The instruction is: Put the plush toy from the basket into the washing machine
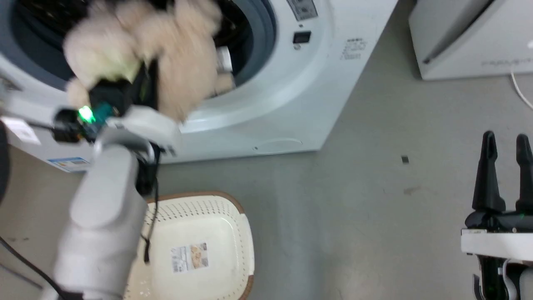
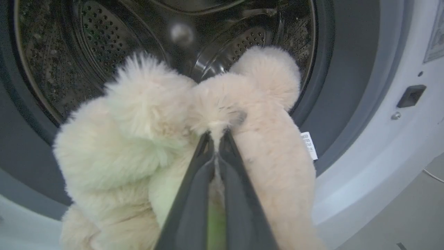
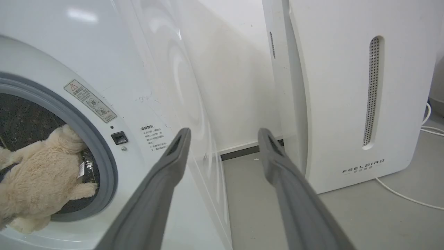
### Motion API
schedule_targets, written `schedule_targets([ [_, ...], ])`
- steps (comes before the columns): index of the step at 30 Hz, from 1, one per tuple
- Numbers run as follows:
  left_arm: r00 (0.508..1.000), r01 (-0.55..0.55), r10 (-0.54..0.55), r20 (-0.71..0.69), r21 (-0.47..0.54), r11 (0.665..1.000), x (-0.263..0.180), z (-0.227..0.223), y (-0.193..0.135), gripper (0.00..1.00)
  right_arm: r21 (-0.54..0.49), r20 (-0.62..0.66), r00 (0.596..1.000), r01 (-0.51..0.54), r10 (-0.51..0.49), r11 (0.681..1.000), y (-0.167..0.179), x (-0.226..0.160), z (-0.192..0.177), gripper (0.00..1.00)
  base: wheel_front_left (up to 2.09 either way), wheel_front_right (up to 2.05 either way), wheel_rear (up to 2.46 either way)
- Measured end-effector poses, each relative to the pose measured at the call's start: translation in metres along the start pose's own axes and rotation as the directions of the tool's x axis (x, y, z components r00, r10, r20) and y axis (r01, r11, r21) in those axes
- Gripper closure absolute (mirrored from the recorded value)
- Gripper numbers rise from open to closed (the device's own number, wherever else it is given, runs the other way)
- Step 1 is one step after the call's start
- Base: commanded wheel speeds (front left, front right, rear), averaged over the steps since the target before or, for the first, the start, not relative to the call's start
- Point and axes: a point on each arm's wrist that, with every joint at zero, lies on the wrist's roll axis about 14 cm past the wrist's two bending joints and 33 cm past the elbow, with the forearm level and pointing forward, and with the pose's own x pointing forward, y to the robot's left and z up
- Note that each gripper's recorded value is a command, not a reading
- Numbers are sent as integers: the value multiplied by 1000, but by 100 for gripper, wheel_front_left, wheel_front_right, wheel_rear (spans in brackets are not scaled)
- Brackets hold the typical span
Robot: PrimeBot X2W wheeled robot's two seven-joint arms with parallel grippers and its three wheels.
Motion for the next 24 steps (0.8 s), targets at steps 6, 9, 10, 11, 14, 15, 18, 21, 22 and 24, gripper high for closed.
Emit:
schedule_targets([
  [6, 999, -21, 20, 47, 31, 999, 53, 5, 11, 100, 0, -23, 999, 36, -36, 999, -13, 11, -15, 0, 0, 0, 0],
  [9, 999, -33, 32, 40, 34, 999, 77, -5, 18, 100, -11, -40, 997, 60, -61, 998, -23, 15, -24, 0, 0, 0, 0],
  [10, 999, -37, 35, 36, 32, 999, 85, -9, 20, 100, -16, -47, 997, 67, -67, 998, -25, 16, -28, 0, 0, 0, 0],
  [11, 999, -37, 36, 32, 31, 999, 93, -14, 21, 100, -20, -54, 996, 73, -74, 997, -28, 18, -31, 0, 0, 0, 0],
  [14, 999, -44, 43, 20, 36, 998, 116, -27, 26, 100, -29, -72, 993, 93, -95, 995, -37, 22, -42, 0, 0, 0, 0],
  [15, 999, -50, 50, 18, 38, 998, 123, -30, 29, 100, -30, -77, 992, 99, -101, 995, -39, 23, -45, 0, 0, 0, 0],
  [18, 996, -81, 80, 26, 29, 996, 145, -36, 40, 100, -37, -96, 988, 114, -117, 993, -46, 25, -54, 0, 0, 0, 0],
  [21, 994, -100, 99, 34, 30, 995, 161, -43, 47, 100, -51, -115, 984, 131, -136, 990, -53, 24, -62, 0, 0, 0, 0],
  [22, 994, -106, 105, 38, 28, 994, 166, -44, 49, 100, -58, -121, 983, 135, -141, 989, -55, 23, -64, 0, 0, 0, 0],
  [24, 991, -125, 124, 45, 23, 992, 174, -48, 54, 100, -71, -134, 979, 143, -152, 987, -60, 22, -69, 0, 0, 0, 0],
])
